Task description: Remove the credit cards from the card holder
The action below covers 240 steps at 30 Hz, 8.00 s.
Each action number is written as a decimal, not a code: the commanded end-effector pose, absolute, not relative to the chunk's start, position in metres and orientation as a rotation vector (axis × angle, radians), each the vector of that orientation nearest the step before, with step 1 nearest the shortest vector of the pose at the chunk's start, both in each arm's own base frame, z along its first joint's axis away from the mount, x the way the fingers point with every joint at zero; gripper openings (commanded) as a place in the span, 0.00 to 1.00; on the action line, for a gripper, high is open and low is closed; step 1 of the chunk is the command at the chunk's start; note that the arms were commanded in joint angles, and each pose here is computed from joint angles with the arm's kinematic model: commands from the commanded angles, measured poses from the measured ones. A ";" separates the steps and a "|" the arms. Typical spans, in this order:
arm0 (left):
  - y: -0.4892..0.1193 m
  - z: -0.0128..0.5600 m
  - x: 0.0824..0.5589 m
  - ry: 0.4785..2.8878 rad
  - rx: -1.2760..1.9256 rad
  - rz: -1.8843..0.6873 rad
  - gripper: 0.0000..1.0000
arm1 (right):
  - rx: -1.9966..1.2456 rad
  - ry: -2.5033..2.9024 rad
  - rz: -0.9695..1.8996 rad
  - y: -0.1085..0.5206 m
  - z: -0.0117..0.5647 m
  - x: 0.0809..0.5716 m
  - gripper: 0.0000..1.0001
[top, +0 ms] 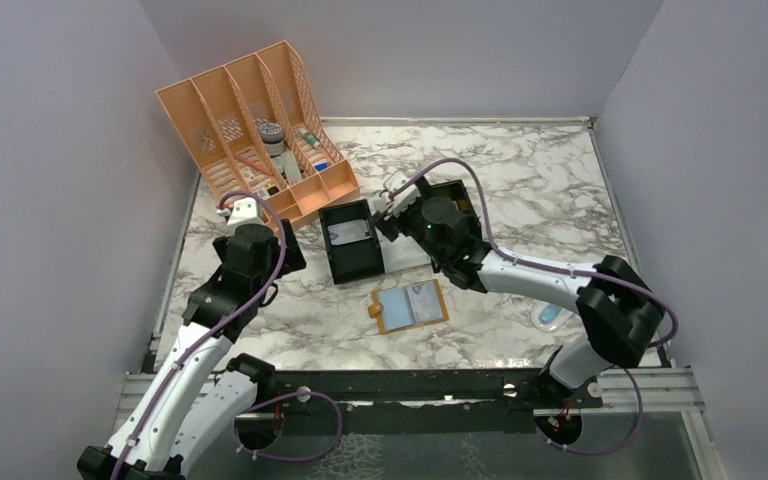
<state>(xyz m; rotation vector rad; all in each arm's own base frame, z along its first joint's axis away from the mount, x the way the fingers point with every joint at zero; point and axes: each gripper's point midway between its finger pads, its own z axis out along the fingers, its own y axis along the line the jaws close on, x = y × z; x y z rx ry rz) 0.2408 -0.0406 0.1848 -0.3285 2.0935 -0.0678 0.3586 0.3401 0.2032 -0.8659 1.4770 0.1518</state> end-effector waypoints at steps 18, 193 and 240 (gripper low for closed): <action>-0.082 0.190 0.248 2.071 -0.182 -0.311 0.99 | -0.298 2.023 0.497 0.267 0.131 0.275 0.81; -0.317 0.039 0.177 2.465 0.061 -1.015 0.08 | -0.160 2.443 0.957 0.238 0.048 0.212 0.44; -0.313 0.051 0.181 2.401 -0.030 -1.062 0.00 | -0.149 2.482 1.023 0.241 0.027 0.200 0.43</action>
